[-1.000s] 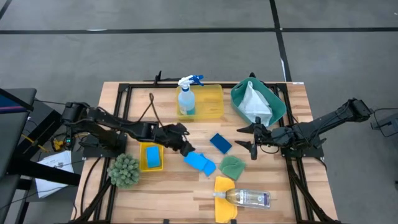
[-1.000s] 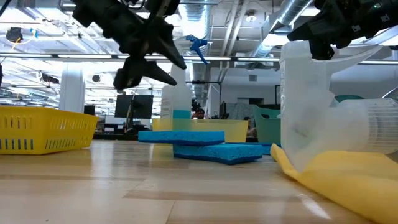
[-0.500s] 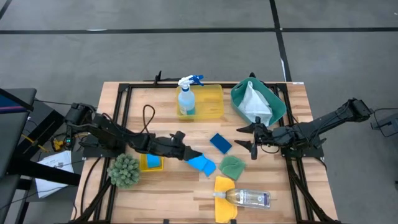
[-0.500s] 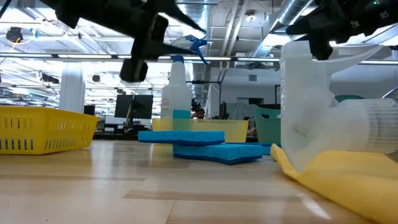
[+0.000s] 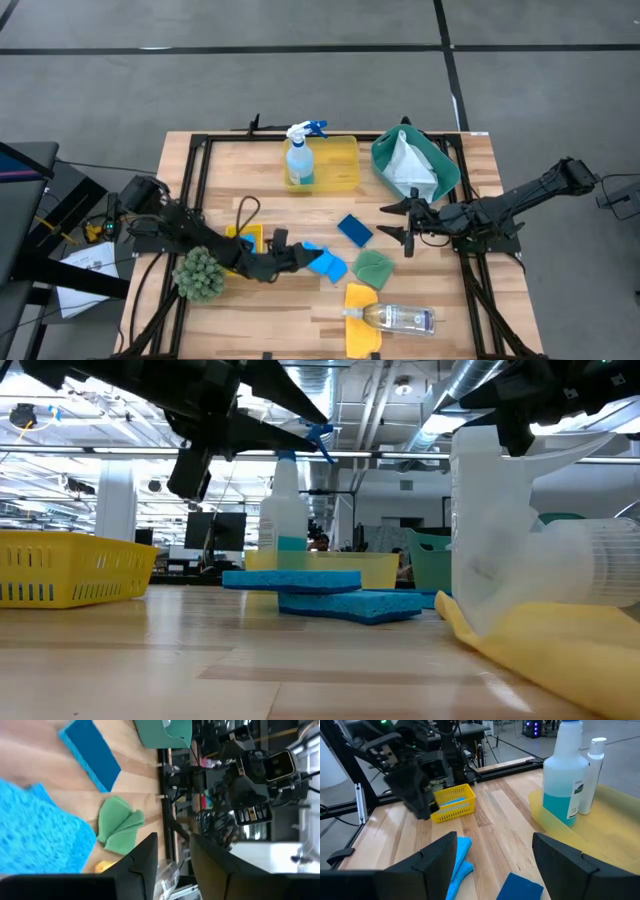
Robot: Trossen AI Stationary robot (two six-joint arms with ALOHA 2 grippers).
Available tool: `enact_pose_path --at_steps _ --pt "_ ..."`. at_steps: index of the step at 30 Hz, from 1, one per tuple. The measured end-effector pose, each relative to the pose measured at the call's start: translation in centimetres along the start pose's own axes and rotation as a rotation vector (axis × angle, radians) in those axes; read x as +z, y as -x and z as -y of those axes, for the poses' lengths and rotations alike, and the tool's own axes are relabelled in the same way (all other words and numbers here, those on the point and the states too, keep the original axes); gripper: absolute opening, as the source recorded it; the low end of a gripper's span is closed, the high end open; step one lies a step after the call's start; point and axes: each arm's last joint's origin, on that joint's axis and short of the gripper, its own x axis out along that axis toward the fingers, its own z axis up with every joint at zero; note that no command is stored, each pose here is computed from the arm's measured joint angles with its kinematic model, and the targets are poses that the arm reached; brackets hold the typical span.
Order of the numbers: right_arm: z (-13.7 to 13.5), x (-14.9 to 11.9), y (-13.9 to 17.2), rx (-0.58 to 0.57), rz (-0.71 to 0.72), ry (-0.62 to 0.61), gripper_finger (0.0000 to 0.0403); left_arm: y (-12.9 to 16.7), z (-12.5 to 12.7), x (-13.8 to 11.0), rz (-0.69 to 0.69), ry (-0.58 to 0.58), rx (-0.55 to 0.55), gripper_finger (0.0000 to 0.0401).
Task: Pick & Place Kitchen Items
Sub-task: Put the blue sponge into the bottom yellow bin
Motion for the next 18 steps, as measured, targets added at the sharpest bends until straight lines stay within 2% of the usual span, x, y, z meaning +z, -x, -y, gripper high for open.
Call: enact_pose_path --at_steps 7,15,18 --pt "0.0 0.0 0.0 0.0 0.001 -0.001 0.025 -1.1 0.4 -3.7 0.035 0.02 -0.034 0.0091" --pt "-0.2 -0.1 0.1 0.017 -0.008 -0.032 0.025 -1.1 -2.8 -6.3 0.048 0.063 0.032 0.0094" --pt "-0.8 -0.4 0.3 0.052 -0.024 -0.044 0.025 -0.8 -3.8 -6.8 0.057 0.037 0.058 0.0095"
